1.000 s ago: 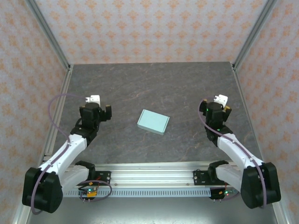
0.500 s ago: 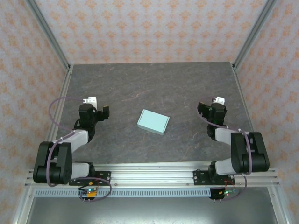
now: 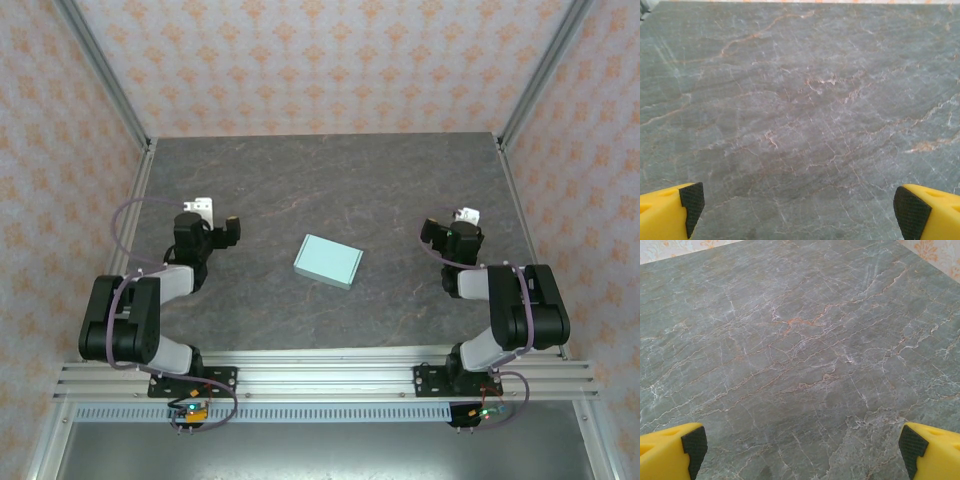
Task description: Fold the paper box
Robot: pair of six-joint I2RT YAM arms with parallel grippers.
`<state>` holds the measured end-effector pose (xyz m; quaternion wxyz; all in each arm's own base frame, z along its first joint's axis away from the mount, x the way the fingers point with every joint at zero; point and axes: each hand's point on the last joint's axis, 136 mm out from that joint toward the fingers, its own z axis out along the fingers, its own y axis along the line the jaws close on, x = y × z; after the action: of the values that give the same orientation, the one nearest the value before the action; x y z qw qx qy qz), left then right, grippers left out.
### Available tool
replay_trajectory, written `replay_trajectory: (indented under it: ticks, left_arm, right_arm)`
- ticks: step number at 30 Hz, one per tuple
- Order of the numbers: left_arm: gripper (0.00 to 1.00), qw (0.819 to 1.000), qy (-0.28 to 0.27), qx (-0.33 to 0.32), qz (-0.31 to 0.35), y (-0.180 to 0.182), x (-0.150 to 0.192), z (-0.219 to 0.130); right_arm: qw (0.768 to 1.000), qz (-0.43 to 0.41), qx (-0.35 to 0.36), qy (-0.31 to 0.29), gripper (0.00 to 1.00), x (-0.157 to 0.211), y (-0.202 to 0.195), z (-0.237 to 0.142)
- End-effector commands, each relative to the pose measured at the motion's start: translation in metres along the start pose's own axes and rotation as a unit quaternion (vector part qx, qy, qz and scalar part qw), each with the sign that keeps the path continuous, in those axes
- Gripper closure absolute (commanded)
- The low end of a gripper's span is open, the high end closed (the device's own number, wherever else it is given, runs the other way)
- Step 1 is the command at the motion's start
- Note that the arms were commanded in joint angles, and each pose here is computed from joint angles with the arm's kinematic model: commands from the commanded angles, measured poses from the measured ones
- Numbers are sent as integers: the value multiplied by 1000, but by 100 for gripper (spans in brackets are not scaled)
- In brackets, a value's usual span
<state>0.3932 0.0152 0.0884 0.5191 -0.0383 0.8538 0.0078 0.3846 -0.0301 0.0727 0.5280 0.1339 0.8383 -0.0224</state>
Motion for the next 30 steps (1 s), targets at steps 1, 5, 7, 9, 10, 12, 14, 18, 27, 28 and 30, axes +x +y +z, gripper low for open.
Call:
replay_trajectory:
  ticks: [1, 5, 7, 9, 10, 12, 14, 18, 27, 28, 30]
  left_arm:
    - [0, 998, -65, -17, -9, 5, -6, -1]
    - [0, 999, -39, -18, -4, 4, -6, -1]
    - [0, 999, -46, -16, -5, 4, -6, -1]
    - [0, 999, -45, -17, -5, 4, -5, -1]
    - [0, 999, -37, -18, -5, 4, -4, -1]
    - [0, 999, -37, -18, -4, 4, -4, -1]
    - [0, 999, -38, -18, -4, 4, -4, -1]
    - [0, 999, -39, -20, -3, 4, -4, -1]
    - [0, 999, -36, -28, 1, 4, -4, 0]
    - [0, 999, -36, -28, 1, 4, -4, 0]
    - [0, 999, -36, -27, 2, 4, -4, 0]
  right_arm:
    - [1000, 1, 1, -27, 1, -18, 1, 1]
    - [1000, 1, 0, -26, 1, -17, 1, 1]
    - [1000, 0, 0, -25, 1, -17, 1, 1]
    - [1000, 0, 0, -27, 1, -17, 1, 0]
    - [1000, 0, 1, -27, 1, -18, 1, 0]
    - [1000, 0, 1, -27, 1, -17, 1, 0]
    - [1000, 0, 1, -29, 1, -18, 1, 0]
    - [1000, 0, 2, -27, 1, -17, 1, 0]
    - [1000, -4, 3, -28, 1, -18, 2, 0]
    - [1000, -3, 3, -28, 1, -18, 1, 0]
    - [1000, -4, 2, -27, 1, -18, 2, 0]
